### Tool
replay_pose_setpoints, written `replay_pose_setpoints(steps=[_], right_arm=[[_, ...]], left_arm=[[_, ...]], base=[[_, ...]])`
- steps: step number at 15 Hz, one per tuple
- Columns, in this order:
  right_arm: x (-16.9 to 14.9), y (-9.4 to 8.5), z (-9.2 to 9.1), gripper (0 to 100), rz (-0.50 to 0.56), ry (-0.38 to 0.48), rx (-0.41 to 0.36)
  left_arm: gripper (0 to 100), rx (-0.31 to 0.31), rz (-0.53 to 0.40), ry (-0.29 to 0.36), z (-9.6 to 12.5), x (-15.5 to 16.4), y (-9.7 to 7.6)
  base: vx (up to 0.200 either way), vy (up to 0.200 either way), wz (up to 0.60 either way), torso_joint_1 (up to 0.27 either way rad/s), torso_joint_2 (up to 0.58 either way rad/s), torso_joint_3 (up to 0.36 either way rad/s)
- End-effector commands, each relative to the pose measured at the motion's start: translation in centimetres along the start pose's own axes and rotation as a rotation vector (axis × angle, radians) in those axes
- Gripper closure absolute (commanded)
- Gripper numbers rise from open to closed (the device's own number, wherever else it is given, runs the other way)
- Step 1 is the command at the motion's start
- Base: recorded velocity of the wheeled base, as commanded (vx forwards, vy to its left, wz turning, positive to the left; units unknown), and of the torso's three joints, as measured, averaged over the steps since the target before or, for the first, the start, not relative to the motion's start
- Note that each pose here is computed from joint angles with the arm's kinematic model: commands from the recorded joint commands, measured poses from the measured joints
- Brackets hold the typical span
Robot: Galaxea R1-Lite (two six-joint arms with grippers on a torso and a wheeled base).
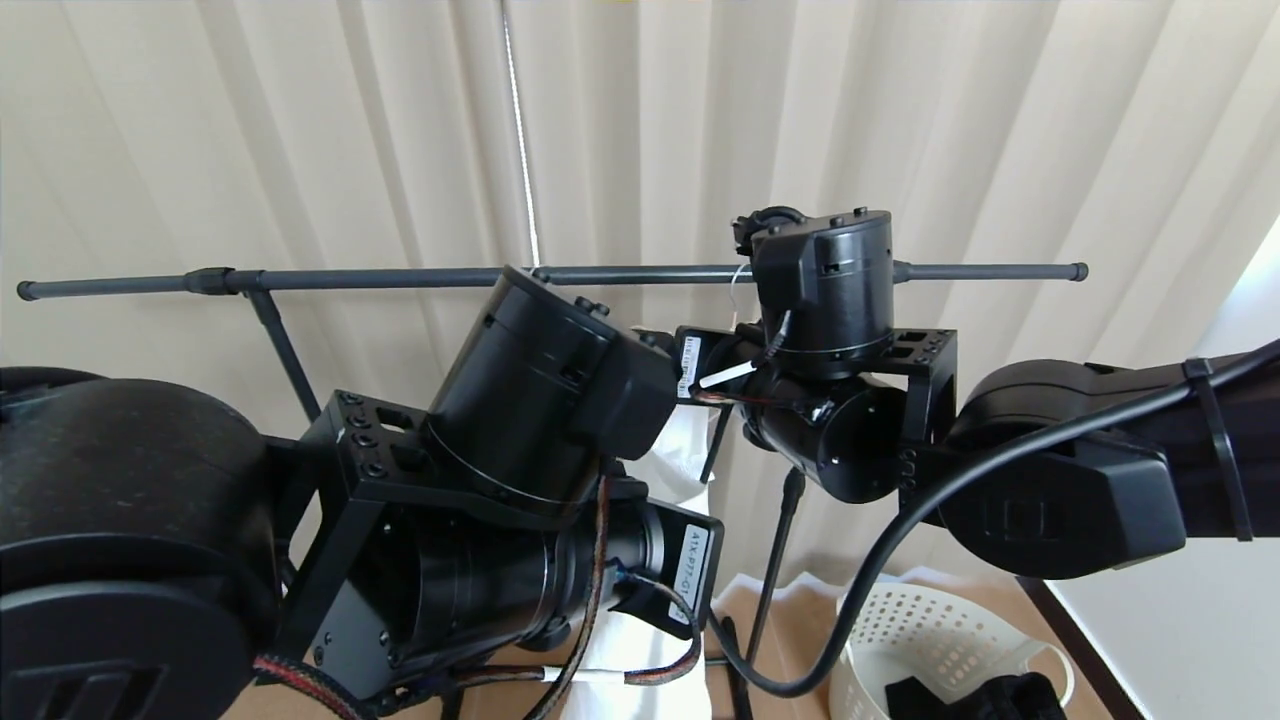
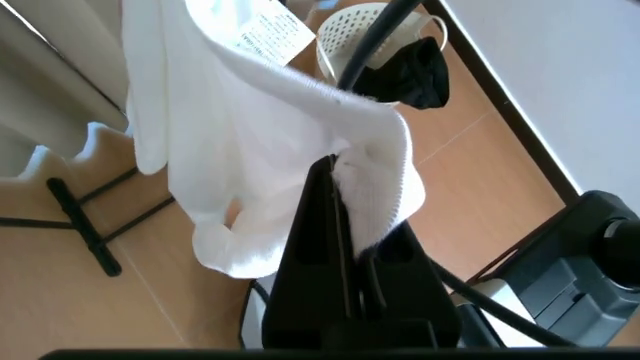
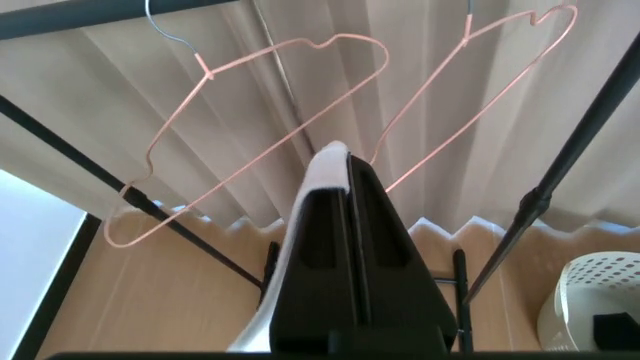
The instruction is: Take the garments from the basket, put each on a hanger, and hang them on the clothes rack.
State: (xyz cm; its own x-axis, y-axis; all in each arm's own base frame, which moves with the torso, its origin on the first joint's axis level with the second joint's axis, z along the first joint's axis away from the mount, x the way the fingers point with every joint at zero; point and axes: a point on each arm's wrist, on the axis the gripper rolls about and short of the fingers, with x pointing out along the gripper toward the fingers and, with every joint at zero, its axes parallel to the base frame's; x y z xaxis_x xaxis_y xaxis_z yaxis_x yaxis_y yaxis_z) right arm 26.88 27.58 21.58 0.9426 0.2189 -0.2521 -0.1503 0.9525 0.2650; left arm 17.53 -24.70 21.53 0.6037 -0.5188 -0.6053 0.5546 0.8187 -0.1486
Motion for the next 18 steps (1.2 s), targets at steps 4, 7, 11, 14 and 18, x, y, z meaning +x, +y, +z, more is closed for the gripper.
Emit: replay_pose_setpoints(steps=[4,7,11,14,18], right_arm=[[-1.0,-1.6,2.2,100,-0.027,-0.036,0.011],[-1.6,-2.9,2.6,100,-0.05,-0.04,-0.038],[-3.0,-3.8,2.9,100,-0.056,-0.042,-0.087],[-4.0,-4.6,2.6,100,-0.065,-0.034,-0.16],[-4.1,-5.1,1.7,100,-0.099,-0.011,-0.217]], left_arm=[[100,-0.018,0.101,0.017,-0.9,-0.7,3.8],[100,-0.015,0.18,0.016,-1.3,-1.4,6.9],[100,-0.059,0.227,-0.087,-0.3,-0.1,9.0],[100,-0.078,0.259,-0.143,0.2,-0.6,10.4],[100,-0.105,0.257,-0.28,1.3,-1.1,10.9]], base=[[0.0,0.0,0.0,0.0,0.0,0.0],[0.0,0.0,0.0,0.0,0.0,0.0],[0.0,0.0,0.0,0.0,0.0,0.0],[0.0,0.0,0.0,0.0,0.0,0.0],[0.0,0.0,0.0,0.0,0.0,0.0]])
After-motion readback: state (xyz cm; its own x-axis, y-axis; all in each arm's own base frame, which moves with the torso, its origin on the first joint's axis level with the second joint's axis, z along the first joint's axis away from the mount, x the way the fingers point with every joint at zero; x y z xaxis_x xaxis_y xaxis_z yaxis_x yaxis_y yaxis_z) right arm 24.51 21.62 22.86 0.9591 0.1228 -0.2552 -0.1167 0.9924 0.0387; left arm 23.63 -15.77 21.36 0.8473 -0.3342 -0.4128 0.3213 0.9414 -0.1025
